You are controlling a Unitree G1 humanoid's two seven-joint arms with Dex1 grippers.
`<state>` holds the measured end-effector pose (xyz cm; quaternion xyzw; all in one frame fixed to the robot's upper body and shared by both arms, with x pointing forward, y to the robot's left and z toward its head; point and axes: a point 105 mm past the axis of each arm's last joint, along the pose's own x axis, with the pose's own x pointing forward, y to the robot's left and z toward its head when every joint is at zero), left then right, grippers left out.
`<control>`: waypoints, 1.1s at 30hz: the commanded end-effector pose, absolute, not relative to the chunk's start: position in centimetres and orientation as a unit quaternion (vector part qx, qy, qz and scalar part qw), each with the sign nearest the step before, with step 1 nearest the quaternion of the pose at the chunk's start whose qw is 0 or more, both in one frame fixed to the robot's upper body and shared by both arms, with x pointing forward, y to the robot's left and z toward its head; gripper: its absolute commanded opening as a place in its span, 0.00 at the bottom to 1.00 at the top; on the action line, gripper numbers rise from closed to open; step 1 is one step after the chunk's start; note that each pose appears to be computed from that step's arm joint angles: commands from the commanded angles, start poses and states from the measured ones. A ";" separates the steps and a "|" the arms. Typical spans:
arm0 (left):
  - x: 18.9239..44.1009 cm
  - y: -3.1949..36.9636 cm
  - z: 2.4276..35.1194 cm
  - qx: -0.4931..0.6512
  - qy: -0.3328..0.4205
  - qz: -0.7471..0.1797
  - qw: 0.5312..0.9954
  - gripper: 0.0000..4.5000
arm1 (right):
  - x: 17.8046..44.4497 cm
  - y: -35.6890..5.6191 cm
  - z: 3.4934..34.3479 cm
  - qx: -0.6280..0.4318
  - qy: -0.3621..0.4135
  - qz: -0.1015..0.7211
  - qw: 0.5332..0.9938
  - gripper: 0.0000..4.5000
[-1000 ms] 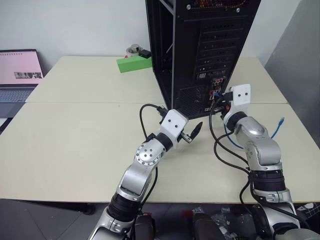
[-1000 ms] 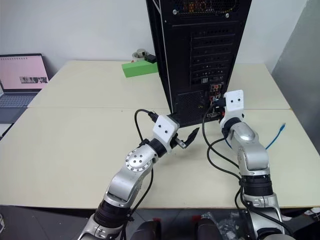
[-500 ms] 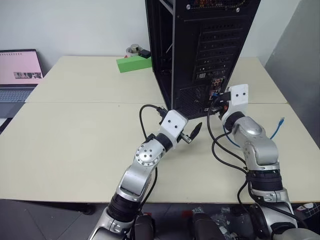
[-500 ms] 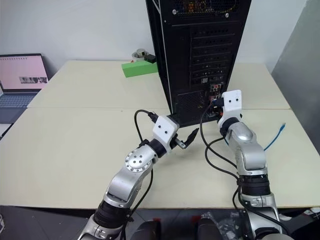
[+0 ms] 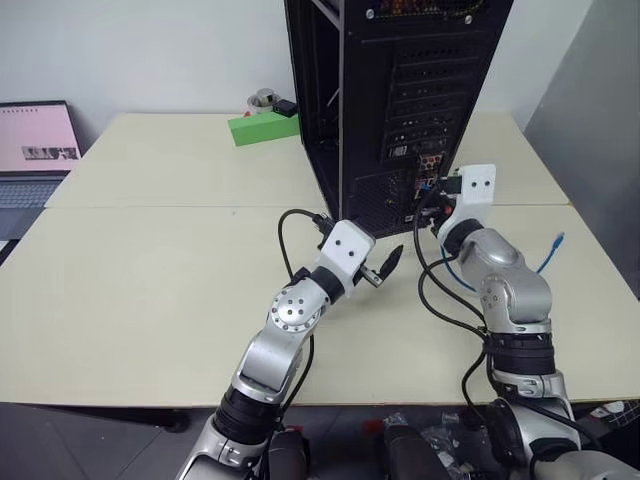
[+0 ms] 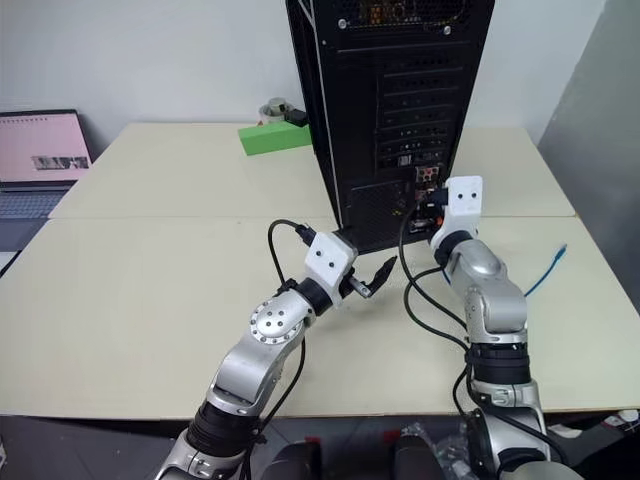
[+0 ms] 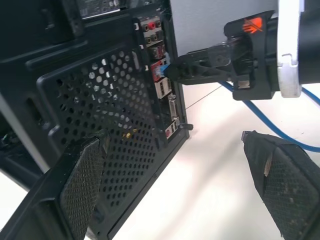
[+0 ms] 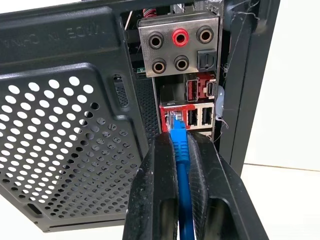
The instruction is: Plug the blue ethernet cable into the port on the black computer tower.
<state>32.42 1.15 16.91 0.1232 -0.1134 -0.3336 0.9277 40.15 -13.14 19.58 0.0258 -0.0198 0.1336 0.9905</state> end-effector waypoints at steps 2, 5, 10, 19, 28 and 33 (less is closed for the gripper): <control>32.1 1.2 18.1 0.124 -0.140 -0.329 0.925 1.00 | 40.6 -12.5 22.8 0.011 -0.074 0.155 0.985 0.00; 32.1 1.3 18.1 0.125 -0.140 -0.328 0.926 1.00 | 40.9 -12.5 23.2 0.003 -0.083 0.152 0.985 0.00; 32.1 1.4 18.1 0.125 -0.140 -0.326 0.927 1.00 | 41.0 -12.1 23.5 -0.008 -0.097 0.148 0.984 0.00; 32.2 1.5 18.1 0.126 -0.140 -0.324 0.927 1.00 | 41.2 -11.1 23.4 -0.021 -0.106 0.149 0.983 0.00; 32.2 1.4 18.1 0.125 -0.140 -0.323 0.927 1.00 | 41.5 -11.3 23.4 -0.009 -0.098 0.157 0.983 0.00; 32.3 1.5 18.1 0.126 -0.140 -0.322 0.928 1.00 | 41.4 -11.6 23.2 -0.015 -0.091 0.162 0.983 0.30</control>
